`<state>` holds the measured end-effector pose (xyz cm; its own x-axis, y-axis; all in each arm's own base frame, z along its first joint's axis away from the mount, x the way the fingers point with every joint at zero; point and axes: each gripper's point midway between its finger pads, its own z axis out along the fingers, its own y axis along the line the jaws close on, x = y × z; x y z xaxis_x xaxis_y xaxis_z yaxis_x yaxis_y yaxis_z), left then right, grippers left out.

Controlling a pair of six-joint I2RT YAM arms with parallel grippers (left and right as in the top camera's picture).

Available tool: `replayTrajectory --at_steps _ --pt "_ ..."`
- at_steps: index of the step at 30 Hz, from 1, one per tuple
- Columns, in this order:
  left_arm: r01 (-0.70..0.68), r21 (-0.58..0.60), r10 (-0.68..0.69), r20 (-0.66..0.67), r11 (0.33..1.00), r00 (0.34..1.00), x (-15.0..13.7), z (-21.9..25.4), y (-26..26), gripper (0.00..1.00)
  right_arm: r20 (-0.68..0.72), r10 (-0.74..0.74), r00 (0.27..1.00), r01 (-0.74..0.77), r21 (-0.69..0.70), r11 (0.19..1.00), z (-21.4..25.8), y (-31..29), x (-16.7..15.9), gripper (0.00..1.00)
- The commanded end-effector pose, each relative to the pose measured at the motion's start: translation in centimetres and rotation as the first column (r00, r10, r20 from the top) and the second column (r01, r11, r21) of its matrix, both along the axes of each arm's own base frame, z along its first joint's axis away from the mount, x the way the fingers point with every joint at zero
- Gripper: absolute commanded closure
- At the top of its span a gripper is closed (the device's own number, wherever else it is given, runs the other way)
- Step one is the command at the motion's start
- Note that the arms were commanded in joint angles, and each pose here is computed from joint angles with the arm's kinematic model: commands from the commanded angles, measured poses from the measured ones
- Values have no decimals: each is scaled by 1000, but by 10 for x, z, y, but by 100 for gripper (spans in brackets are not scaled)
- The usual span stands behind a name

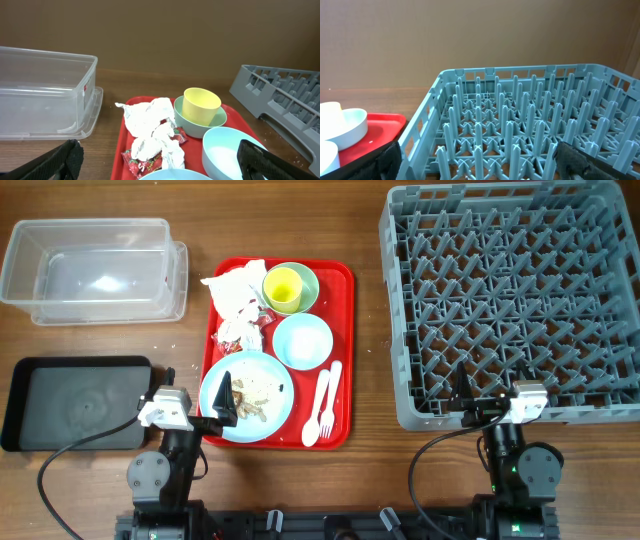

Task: Sort waste into correct bins and load items into the dishwasher rack
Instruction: 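Reach the left gripper to the crumpled white tissue on the red tray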

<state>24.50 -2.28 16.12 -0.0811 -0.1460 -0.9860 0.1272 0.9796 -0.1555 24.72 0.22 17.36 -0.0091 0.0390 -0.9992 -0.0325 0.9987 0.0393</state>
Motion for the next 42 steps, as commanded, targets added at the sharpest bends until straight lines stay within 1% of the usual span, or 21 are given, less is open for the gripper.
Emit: replayTrajectory --at_steps 1,28,29,31,32,33,34,35,36,38,40,42 --pt "4 19 -4 -1 1000 1000 0 -2 -1 0 7 4 1000 -4 -11 1000 1 0 0 0" --pt "4 19 -4 -1 1000 1000 0 -2 -1 0 7 4 1000 -4 -11 1000 1 0 0 0" --pt "19 14 -19 5 1000 1000 -1 0 -4 0 7 4 1000 -4 -11 1000 1 0 0 0" --pt "125 -33 -124 16 992 992 -4 4 -22 0 7 4 1000 -4 -11 1000 1 0 0 0" --pt "217 -96 -217 9 972 976 -9 4 -38 0 7 4 1000 -4 -11 1000 1 0 0 0" --pt "325 -178 -330 -2 929 944 -18 4 -57 0 7 4 1000 -4 -11 1000 1 0 0 0" --pt "439 -284 -462 -13 852 887 -31 5 -78 0 7 4 1000 -4 -11 1000 1 0 0 0" --pt "525 -377 -572 -17 763 820 -45 8 -95 0 7 4 1000 -4 -11 1000 1 0 0 0" --pt "559 -422 -621 -13 714 784 -53 11 -103 0 7 4 1000 -4 -11 1000 1 0 0 0" --pt "580 -485 -670 -16 655 743 -61 13 -110 0 7 4 1000 -4 -11 1000 1 0 0 0" --pt "576 -518 -671 7 632 741 -61 21 -110 0 7 4 1000 -4 -11 1000 1 0 0 0" --pt "608 -521 -674 82 599 734 -64 43 -110 0 7 4 1000 -4 -11 1000 1 0 0 0"
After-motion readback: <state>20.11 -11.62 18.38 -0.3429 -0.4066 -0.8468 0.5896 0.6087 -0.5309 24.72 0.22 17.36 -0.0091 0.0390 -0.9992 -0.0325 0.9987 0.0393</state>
